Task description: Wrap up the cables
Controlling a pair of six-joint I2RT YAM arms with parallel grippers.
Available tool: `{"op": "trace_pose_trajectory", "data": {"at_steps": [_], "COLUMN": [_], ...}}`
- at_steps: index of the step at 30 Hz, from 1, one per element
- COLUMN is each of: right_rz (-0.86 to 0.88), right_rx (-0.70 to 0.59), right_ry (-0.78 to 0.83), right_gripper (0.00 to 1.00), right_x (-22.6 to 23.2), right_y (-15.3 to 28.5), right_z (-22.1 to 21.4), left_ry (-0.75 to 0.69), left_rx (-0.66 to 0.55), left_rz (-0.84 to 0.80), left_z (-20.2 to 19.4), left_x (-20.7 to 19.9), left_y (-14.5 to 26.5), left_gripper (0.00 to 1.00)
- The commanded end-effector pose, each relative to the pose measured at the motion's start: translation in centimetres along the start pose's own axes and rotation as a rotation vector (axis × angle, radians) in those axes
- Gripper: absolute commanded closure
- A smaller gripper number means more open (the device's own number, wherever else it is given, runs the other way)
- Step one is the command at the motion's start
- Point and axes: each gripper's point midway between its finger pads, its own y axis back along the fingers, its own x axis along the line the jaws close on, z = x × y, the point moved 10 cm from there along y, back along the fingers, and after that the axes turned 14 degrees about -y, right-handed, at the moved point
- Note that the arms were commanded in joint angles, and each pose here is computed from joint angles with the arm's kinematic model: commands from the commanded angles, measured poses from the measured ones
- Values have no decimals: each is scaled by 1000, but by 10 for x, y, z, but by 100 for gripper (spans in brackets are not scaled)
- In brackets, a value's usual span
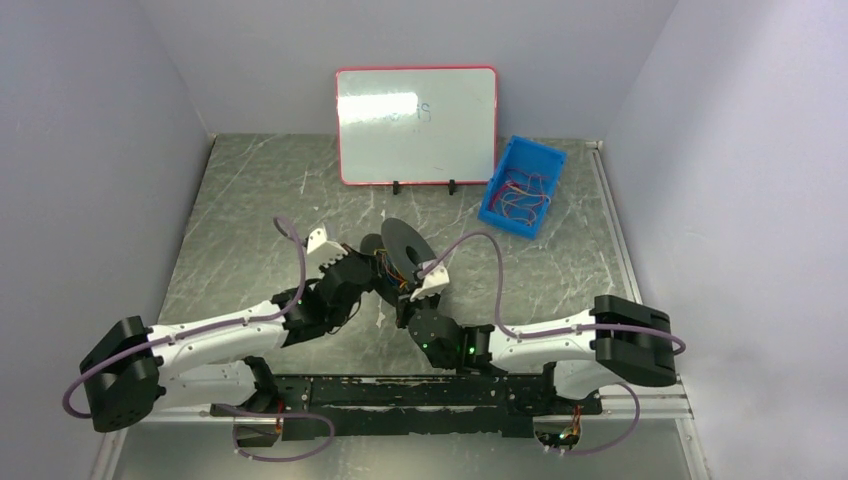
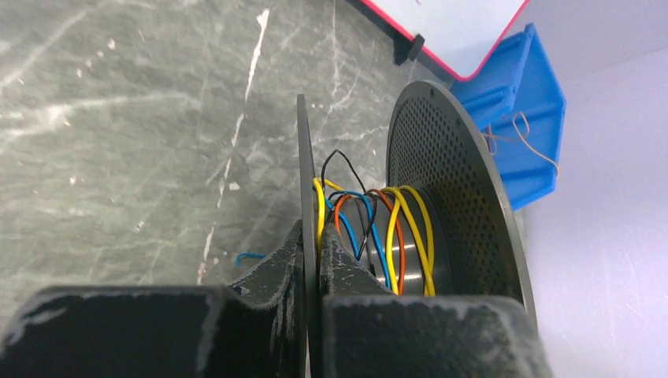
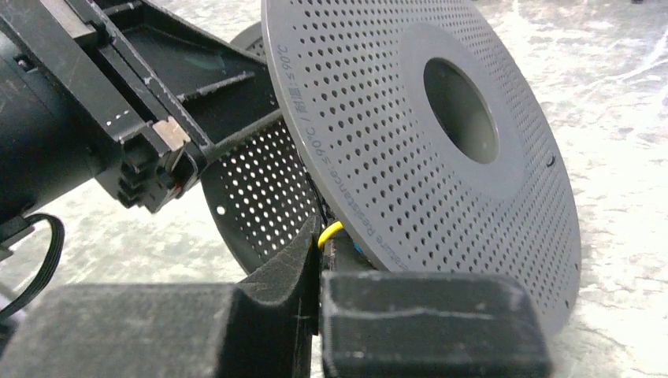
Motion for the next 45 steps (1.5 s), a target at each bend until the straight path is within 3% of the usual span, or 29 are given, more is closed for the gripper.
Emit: {"op": "trace_pose_trajectory", "data": {"at_steps": [1, 15, 28, 35, 45], "right_rz": [-213, -384, -437, -450, -452], "right_rx": [-183, -169, -134, -113, -83], "right_ry": [38, 240, 226, 201, 198], "right_gripper": [100, 100, 94, 82, 73], "right_x": [-24, -57, -71, -74, -75], "right_y": [-13, -30, -38, -35, -33], "right_z": [10, -38, -54, -58, -60], "left_ry": [41, 113, 147, 169, 161], "left_rx": [199, 382, 545, 575, 564], "left_rz": [-164, -244, -269, -261, -246], "left_z": [-25, -71, -107, -111, -106], "left_x": [-9, 1, 14, 23, 28], "left_y": [13, 6, -4, -9, -11], "left_gripper": [93, 93, 92, 80, 57]}}
